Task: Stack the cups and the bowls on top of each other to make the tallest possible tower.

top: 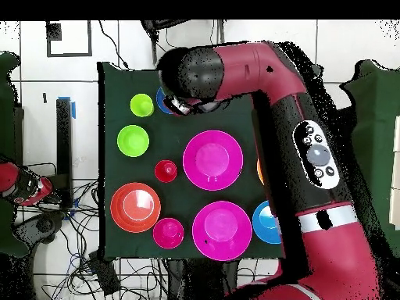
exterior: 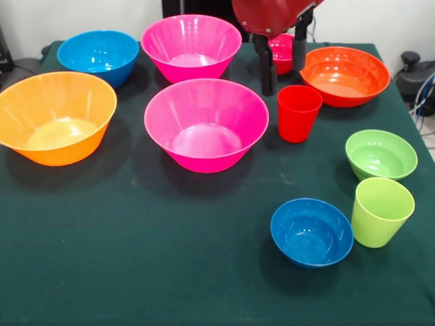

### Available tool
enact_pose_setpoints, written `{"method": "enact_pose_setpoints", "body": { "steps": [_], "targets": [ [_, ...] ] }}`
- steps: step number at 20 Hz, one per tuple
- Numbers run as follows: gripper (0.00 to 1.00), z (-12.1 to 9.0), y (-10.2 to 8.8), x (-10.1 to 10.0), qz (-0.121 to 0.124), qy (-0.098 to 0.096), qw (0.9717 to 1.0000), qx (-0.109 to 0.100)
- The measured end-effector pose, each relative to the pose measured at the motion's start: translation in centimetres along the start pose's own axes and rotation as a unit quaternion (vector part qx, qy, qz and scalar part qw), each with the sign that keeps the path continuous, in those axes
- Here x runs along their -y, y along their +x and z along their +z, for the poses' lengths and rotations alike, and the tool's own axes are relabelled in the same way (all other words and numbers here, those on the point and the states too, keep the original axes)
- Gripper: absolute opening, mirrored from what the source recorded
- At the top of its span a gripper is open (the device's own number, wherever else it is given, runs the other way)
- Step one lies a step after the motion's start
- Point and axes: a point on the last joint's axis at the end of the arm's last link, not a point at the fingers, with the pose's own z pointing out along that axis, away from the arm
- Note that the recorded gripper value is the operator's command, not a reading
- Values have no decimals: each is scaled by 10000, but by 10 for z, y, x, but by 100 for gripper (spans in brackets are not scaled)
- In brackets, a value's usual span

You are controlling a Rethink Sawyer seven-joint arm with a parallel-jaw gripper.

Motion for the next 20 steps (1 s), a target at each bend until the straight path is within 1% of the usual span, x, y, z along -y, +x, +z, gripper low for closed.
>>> {"method": "enact_pose_setpoints", "body": {
  "steps": [1,2,7,9,16,20],
  "targets": [
    [100,0,-1,-1,-342,36,9994,-12],
    [100,1,-3,-1,-607,64,9981,-21],
    [100,2,-6,-4,-1106,104,9938,-47],
    [100,3,-6,-5,-1198,99,9927,-60],
    [100,10,-11,-16,-1295,46,9915,-106],
    [100,18,-15,-29,-1407,-31,9899,-165]
  ]
}}
